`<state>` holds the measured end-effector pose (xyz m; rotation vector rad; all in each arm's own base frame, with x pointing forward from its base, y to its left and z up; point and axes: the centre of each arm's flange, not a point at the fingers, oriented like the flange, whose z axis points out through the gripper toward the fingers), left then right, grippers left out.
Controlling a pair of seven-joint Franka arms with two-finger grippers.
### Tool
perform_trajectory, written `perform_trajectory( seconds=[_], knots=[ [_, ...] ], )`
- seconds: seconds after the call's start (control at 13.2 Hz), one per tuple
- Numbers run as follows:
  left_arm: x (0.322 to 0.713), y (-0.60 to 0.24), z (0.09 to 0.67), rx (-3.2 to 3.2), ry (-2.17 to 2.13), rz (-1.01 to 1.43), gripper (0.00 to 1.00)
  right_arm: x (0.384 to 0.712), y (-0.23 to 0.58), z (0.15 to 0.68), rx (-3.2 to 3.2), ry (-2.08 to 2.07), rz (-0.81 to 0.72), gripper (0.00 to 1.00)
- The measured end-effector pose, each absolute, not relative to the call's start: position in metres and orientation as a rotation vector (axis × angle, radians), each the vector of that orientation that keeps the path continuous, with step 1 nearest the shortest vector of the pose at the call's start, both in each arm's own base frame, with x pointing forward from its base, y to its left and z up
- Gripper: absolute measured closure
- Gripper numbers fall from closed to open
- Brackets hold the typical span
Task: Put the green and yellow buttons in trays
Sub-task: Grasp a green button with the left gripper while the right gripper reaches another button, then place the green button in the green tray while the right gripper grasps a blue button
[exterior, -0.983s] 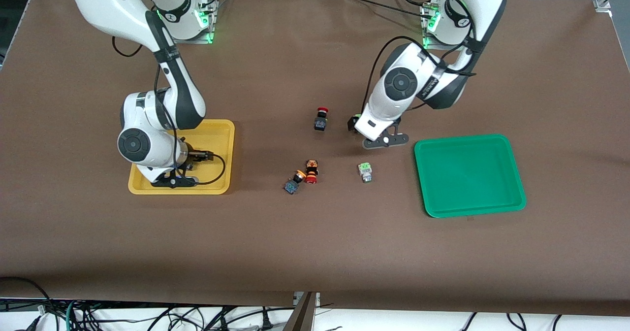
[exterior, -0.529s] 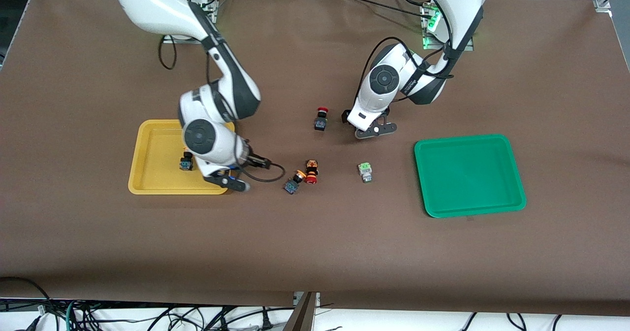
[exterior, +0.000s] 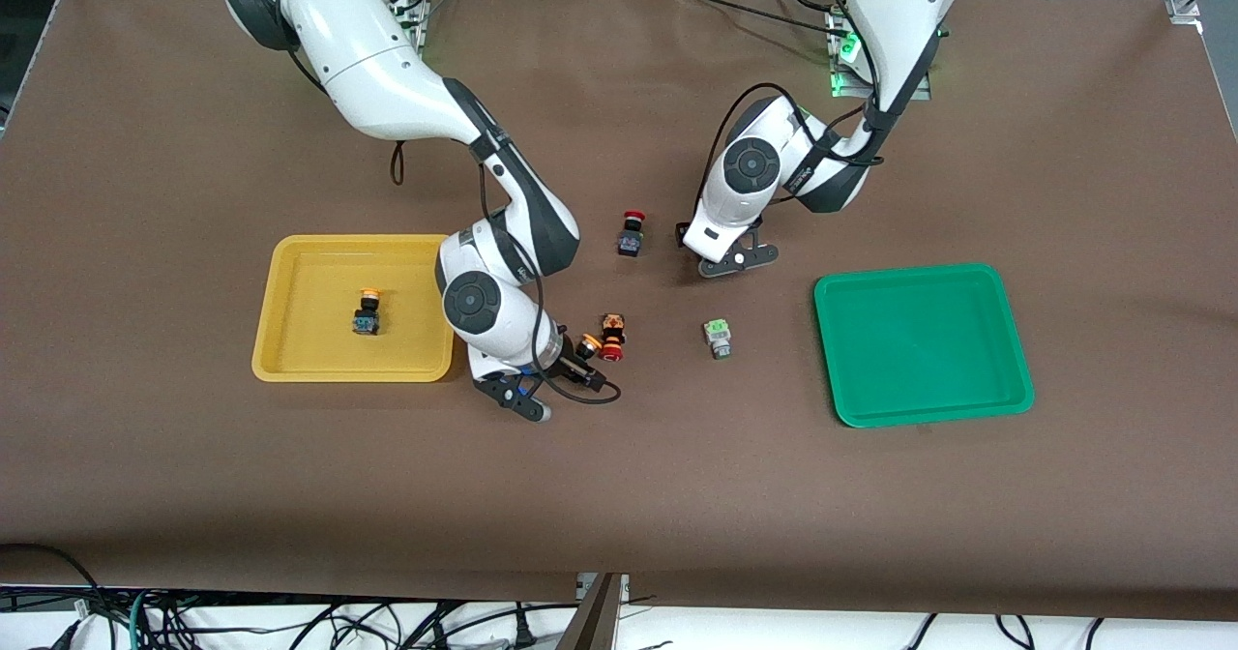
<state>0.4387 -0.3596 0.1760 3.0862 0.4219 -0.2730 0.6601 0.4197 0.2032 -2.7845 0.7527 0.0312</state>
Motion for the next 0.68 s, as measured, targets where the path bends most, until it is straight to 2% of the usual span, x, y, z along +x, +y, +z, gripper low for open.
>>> perform_trajectory(
  seconds=[0.23, 0.45, 0.68],
  knots=[
    [0.436, -0.365, 0.177, 3.081, 0.419, -0.269, 0.59, 0.655, 0.426, 0.19, -2.781, 0.762, 0.028, 0.19],
    [0.445, -0.365, 0.189, 3.069, 0.399, -0.236, 0.59, 0.649, 0.43, 0.181, -2.801, 0.754, 0.056, 0.19],
    [0.495, -0.321, 0.228, 3.072, 0.245, -0.18, 0.59, 0.645, 0.426, 0.188, -2.846, 0.755, 0.145, 0.19]
  ],
)
